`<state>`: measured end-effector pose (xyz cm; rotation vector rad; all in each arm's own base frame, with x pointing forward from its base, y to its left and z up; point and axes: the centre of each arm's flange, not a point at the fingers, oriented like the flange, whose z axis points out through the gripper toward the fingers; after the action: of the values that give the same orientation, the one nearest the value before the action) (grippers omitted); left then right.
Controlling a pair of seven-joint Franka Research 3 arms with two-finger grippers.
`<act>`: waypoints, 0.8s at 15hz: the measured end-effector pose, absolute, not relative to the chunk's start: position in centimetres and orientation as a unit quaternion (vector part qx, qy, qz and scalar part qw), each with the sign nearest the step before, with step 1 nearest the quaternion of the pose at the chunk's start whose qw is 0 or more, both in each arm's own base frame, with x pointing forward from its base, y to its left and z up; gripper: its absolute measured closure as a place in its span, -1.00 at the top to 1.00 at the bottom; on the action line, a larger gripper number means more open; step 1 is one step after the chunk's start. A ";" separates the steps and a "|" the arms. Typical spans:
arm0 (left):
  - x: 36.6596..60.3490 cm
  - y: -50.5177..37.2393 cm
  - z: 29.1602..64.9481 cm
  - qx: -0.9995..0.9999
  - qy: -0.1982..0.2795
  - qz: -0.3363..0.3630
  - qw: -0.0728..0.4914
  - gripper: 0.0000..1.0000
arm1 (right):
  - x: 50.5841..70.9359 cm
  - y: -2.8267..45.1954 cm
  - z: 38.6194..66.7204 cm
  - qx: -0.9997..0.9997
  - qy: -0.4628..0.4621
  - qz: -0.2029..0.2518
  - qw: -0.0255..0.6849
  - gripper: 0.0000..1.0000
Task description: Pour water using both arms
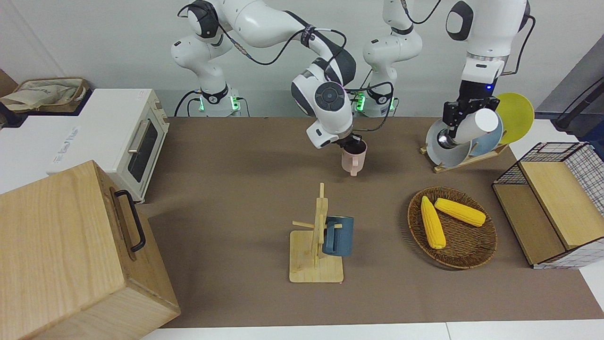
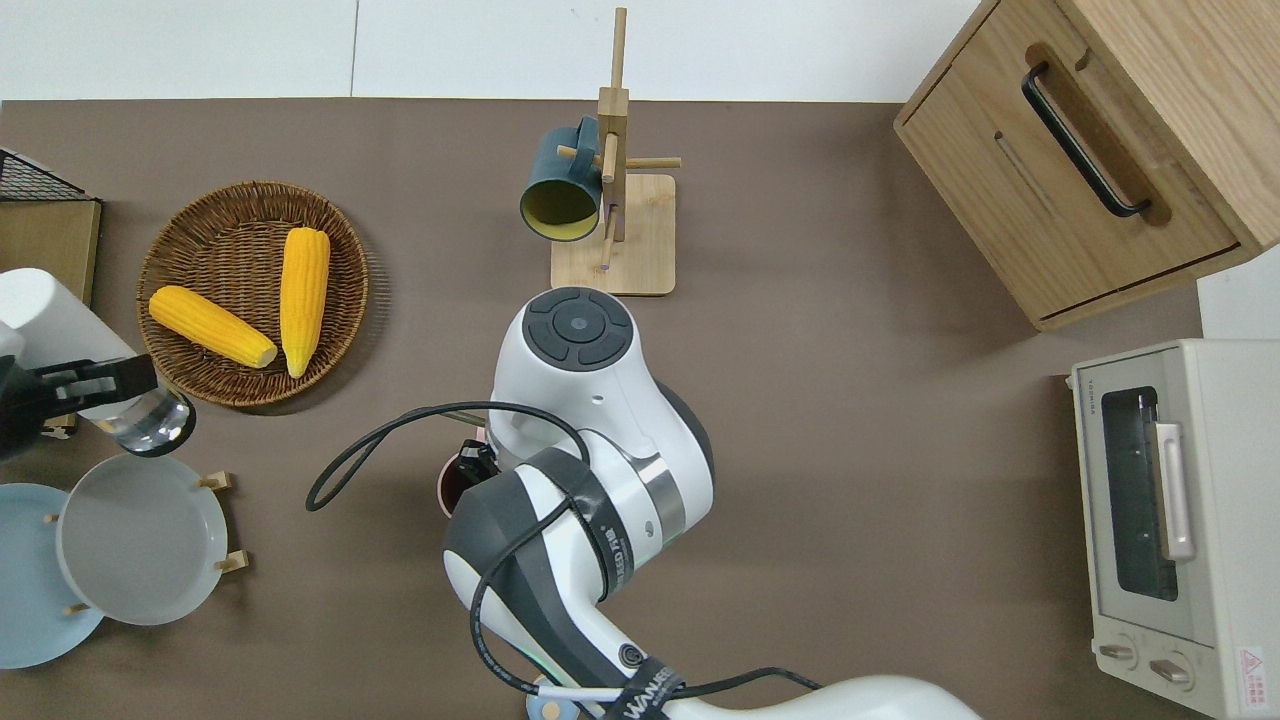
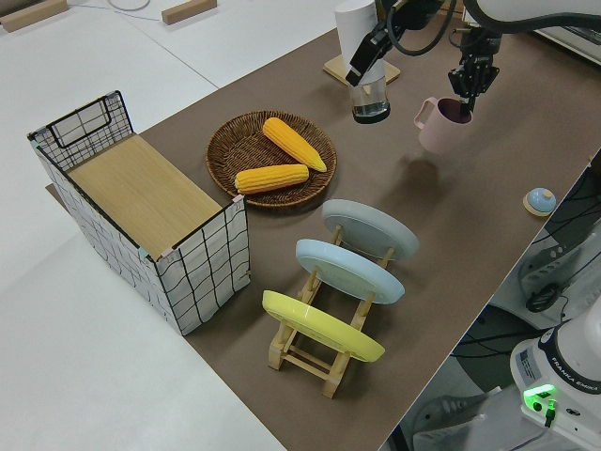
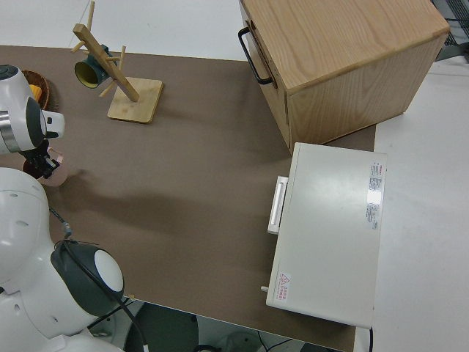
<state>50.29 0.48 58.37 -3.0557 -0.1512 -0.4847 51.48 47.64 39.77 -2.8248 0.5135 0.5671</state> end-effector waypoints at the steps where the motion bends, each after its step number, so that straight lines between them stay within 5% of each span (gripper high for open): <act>1: 49.9 -0.2 57.9 -0.987 -0.045 -0.152 0.024 0.28 | 51.5 48.0 39.3 -0.958 0.177 0.195 0.112 -0.90; 9: 48.5 -1.4 56.5 -0.989 -0.040 -0.140 0.024 0.28 | 53.1 48.5 35.4 -0.954 0.205 0.184 0.122 -0.89; 12: 48.5 -1.2 56.6 -0.989 -0.042 -0.140 0.022 0.28 | 53.4 48.3 35.3 -0.954 0.207 0.182 0.122 -0.68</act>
<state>48.52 -1.22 56.56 -3.0638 -0.1293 -0.4348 53.42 48.33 35.28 -2.7839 0.6046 0.5306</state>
